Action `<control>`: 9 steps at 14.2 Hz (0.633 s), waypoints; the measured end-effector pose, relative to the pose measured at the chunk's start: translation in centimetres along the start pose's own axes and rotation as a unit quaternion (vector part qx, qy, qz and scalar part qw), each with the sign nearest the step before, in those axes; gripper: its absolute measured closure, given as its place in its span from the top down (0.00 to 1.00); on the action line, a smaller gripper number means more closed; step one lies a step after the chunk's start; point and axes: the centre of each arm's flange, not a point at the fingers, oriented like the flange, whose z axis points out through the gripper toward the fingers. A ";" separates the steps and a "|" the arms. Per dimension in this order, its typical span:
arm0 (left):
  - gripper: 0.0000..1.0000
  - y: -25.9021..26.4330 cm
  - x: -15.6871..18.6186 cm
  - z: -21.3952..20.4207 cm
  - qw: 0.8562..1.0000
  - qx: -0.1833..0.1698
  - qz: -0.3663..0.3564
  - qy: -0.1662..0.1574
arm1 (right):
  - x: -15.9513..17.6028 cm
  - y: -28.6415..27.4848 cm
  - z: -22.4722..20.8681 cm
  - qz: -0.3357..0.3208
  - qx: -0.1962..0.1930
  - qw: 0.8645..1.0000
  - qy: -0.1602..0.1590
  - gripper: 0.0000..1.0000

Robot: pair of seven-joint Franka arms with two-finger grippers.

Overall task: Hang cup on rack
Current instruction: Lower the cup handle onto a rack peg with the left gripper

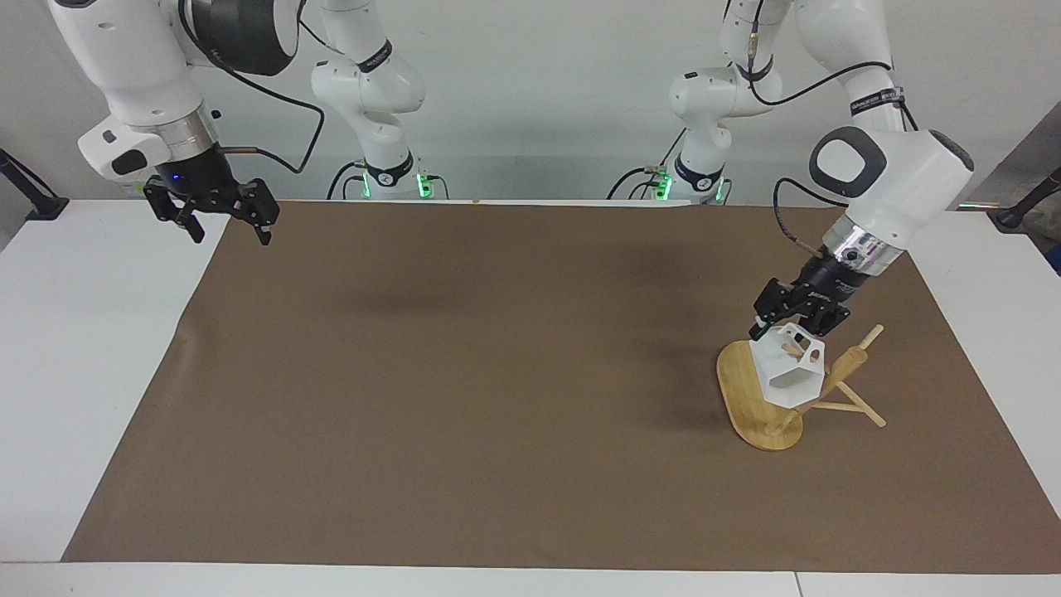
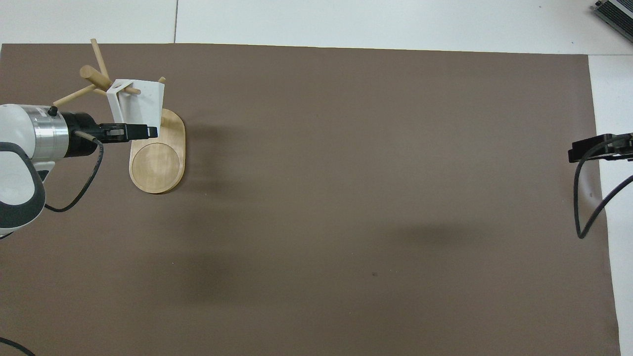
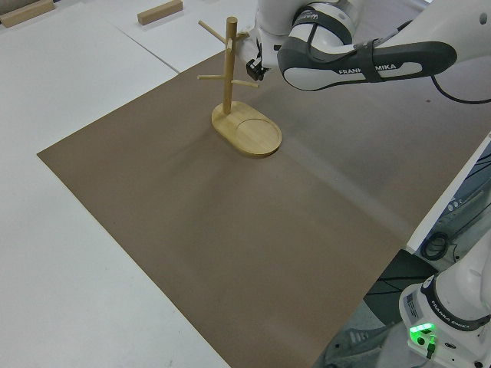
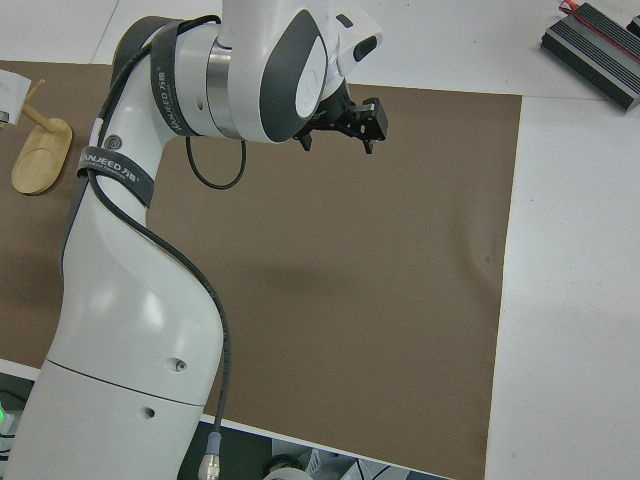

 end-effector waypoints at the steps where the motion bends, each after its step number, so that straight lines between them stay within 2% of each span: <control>1: 0.68 0.3 0.0 -0.1 1.000 0.000 -0.003 -0.001 | 0.0 0.0 0.0 0.000 0.000 1.000 0.000 1.00; 4: 0.67 0.5 0.0 -0.2 1.000 0.002 -0.007 -0.002 | 0.0 0.0 0.0 0.000 0.000 1.000 0.000 1.00; 6: 0.85 0.7 0.2 -0.2 1.000 0.004 -0.010 0.007 | 0.0 0.0 0.0 0.000 0.000 1.000 0.000 1.00; 7: 0.98 0.9 0.3 -0.2 1.000 0.005 -0.011 0.012 | 0.0 0.0 0.0 0.000 0.000 1.000 0.000 1.00; 9: 1.00 0.9 0.5 -0.4 1.000 0.004 -0.006 0.026 | 0.0 0.0 0.0 0.000 0.000 1.000 0.000 1.00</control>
